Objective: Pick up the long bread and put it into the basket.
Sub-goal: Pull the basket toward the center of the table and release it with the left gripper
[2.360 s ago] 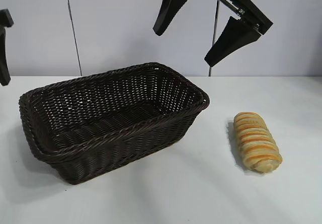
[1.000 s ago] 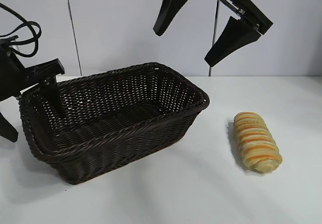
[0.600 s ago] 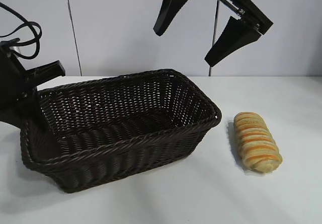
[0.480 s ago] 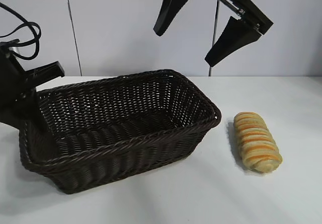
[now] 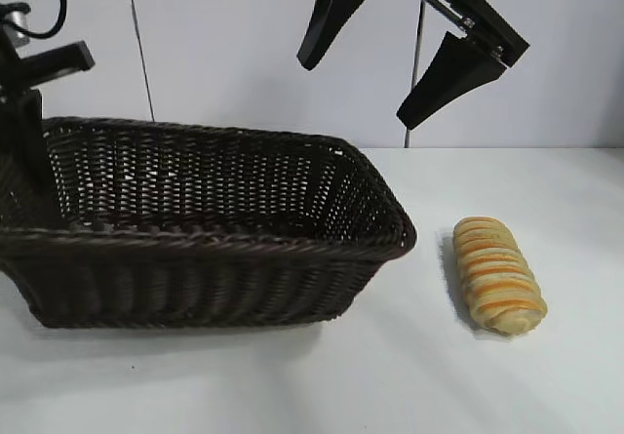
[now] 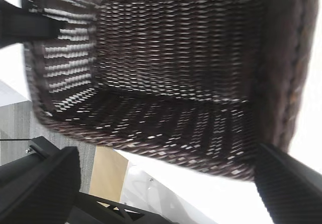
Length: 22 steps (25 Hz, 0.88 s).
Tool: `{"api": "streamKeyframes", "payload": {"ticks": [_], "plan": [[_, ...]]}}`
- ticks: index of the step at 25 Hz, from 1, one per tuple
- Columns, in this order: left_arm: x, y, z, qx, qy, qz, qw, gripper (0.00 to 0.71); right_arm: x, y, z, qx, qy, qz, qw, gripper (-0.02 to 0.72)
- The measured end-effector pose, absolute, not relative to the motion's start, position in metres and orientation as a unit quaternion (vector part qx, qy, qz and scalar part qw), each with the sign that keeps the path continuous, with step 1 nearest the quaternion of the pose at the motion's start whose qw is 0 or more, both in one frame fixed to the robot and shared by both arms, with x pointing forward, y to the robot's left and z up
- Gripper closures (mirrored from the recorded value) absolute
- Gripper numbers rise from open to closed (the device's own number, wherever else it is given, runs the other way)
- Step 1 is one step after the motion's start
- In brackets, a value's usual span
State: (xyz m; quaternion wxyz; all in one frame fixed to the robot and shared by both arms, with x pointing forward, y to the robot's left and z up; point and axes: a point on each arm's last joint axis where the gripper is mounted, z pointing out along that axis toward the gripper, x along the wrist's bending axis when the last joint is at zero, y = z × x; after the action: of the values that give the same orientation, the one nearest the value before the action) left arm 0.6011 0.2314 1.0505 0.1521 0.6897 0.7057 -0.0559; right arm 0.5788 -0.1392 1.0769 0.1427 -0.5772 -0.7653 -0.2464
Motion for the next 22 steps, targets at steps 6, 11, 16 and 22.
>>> {"api": "streamKeyframes", "payload": {"ticks": [6, 11, 16, 22], "plan": [[0.603, 0.248, 1.050, 0.729, 0.665, -0.047, 0.153, 0.615, 0.579, -0.139, 1.077, -0.577, -0.765, -0.246, 0.143, 0.054], [0.607, 0.265, 1.049, 0.720, 0.667, -0.063, 0.180, 0.615, 0.579, -0.139, 1.077, -0.577, -0.765, -0.246, 0.143, 0.054], [0.611, 0.263, 1.044, 0.718, 0.665, -0.080, 0.191, 0.615, 0.579, -0.139, 1.077, -0.577, -0.765, -0.247, 0.143, 0.054], [0.631, 0.262, 0.994, 0.706, 0.678, -0.118, 0.167, 0.615, 0.579, -0.139, 1.077, -0.577, -0.765, -0.247, 0.143, 0.054]]}}
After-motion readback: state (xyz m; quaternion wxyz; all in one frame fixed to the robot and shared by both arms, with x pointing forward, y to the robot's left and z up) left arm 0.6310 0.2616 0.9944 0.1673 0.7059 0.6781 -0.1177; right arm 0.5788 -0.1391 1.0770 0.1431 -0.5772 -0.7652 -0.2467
